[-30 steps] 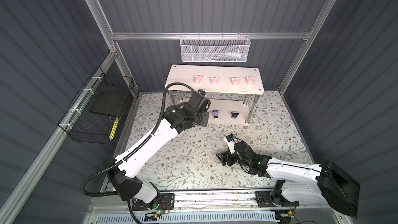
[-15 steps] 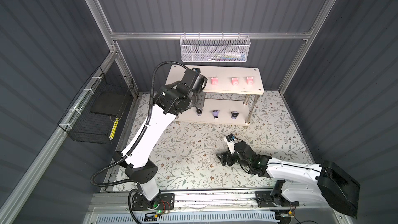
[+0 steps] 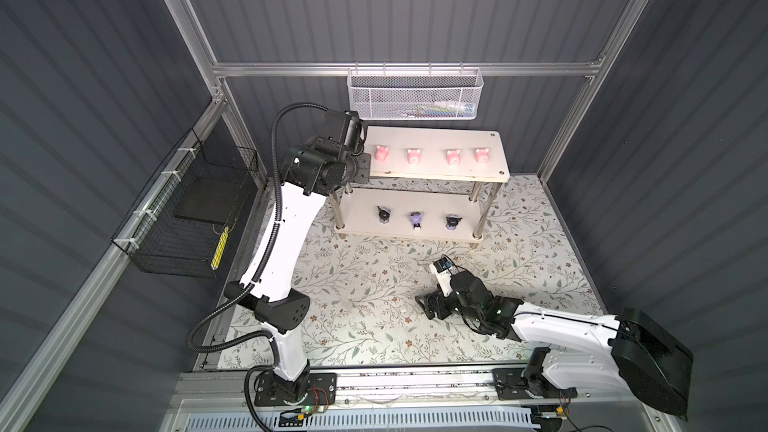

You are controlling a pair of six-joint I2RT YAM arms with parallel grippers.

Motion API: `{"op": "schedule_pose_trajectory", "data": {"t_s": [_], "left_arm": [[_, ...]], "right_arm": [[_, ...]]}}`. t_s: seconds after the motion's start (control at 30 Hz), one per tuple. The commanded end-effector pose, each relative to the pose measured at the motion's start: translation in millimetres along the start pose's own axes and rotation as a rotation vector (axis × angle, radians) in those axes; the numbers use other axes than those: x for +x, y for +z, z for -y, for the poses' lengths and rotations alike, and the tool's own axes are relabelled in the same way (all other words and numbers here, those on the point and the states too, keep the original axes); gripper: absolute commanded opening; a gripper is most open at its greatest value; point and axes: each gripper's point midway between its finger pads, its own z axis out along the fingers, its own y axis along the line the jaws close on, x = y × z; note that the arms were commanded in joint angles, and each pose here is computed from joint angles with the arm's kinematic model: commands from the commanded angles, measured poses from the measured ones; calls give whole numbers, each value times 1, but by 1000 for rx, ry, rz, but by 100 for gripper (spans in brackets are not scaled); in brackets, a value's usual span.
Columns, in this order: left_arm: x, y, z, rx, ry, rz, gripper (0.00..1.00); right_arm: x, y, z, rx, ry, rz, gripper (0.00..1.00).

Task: Place and organize the plastic toys onto the shelf
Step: 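Lift the held pig with the left gripper up to the top shelf, then lower the pig onto the top shelf beside the other pigs and open the left gripper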

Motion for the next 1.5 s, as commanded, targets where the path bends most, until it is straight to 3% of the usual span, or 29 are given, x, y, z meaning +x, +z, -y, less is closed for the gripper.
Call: {"op": "schedule_pose_trajectory", "data": {"t_s": [0.0,0.57,1.13,1.47], "left_arm": [[-15,7,-2,37,7,40,32],[-29,44,-16,63,10,76,32],[-16,74,-22,45,17,23,33],[-15,84,-27,41,0,14,40]], "right_arm": [[-8,0,-5,-19,2,7,90],[-2,3,-3,-8,13,-11,90],[-3,5,-3,-9,18,-15,90],[-1,6,-2,-5,22,-18,90]]}}
